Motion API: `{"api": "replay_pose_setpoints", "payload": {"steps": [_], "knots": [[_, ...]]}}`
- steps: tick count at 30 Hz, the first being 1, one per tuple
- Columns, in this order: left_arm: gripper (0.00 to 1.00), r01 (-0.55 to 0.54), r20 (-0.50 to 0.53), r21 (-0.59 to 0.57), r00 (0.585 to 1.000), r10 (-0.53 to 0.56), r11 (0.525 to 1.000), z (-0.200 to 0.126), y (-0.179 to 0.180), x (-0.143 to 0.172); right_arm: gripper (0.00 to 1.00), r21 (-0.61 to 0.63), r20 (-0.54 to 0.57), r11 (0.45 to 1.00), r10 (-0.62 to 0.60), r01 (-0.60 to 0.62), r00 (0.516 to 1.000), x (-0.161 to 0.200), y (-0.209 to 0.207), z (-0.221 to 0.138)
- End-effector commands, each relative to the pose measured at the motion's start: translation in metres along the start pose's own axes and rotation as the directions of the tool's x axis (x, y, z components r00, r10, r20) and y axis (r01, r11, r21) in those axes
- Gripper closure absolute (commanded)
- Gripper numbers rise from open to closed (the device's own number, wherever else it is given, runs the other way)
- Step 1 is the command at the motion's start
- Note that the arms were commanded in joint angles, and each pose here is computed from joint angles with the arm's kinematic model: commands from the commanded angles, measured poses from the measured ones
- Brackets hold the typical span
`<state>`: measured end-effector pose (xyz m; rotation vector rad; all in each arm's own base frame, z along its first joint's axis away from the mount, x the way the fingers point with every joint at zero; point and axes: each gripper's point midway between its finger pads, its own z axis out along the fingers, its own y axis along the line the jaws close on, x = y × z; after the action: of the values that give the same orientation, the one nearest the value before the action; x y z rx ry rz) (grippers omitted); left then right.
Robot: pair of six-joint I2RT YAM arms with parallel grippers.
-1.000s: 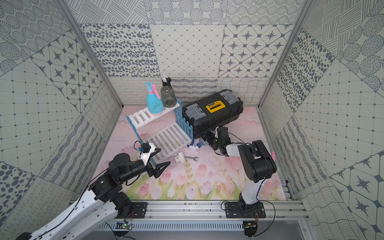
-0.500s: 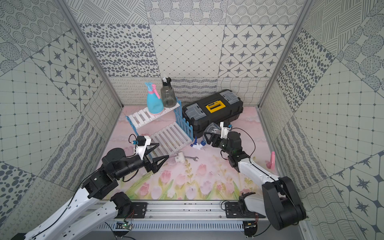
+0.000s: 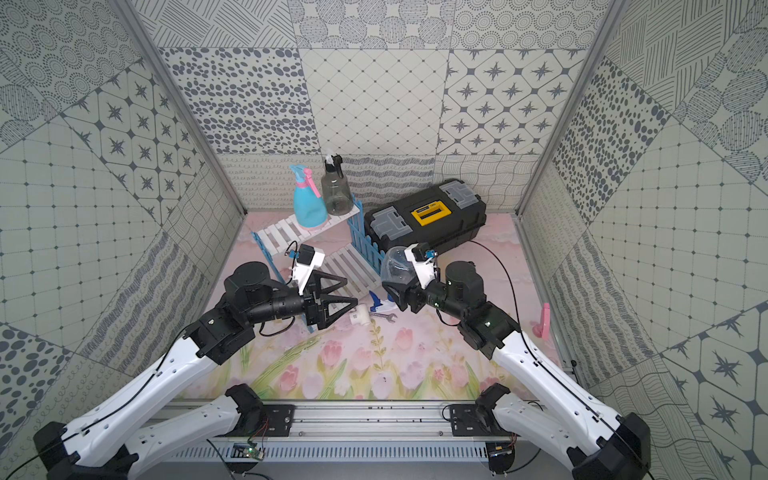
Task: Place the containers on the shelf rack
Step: 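Pick up a container from the center of the board.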
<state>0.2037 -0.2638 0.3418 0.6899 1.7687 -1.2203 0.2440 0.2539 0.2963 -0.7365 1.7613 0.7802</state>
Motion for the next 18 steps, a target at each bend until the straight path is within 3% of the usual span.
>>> {"api": "replay_pose_setpoints", "payload": {"steps": [1, 7, 18], "knots": [[0.01, 0.025, 0.009, 0.208, 1.0, -0.027, 0.978, 0.007, -0.036, -0.017, 0.34, 0.005, -0.067, 0.994, -0.107, 0.107, 0.992, 0.004, 0.01, 0.008], [0.01, 0.044, -0.023, 0.201, 0.999, -0.04, 0.979, 0.016, -0.028, -0.007, 0.33, -0.069, -0.094, 0.985, -0.165, 0.158, 0.982, 0.0, 0.038, 0.024], [0.01, 0.052, -0.074, 0.058, 0.996, -0.048, 0.997, 0.03, 0.004, 0.014, 0.33, -0.127, -0.131, 0.973, -0.21, 0.194, 0.969, 0.003, 0.062, 0.035]]}}
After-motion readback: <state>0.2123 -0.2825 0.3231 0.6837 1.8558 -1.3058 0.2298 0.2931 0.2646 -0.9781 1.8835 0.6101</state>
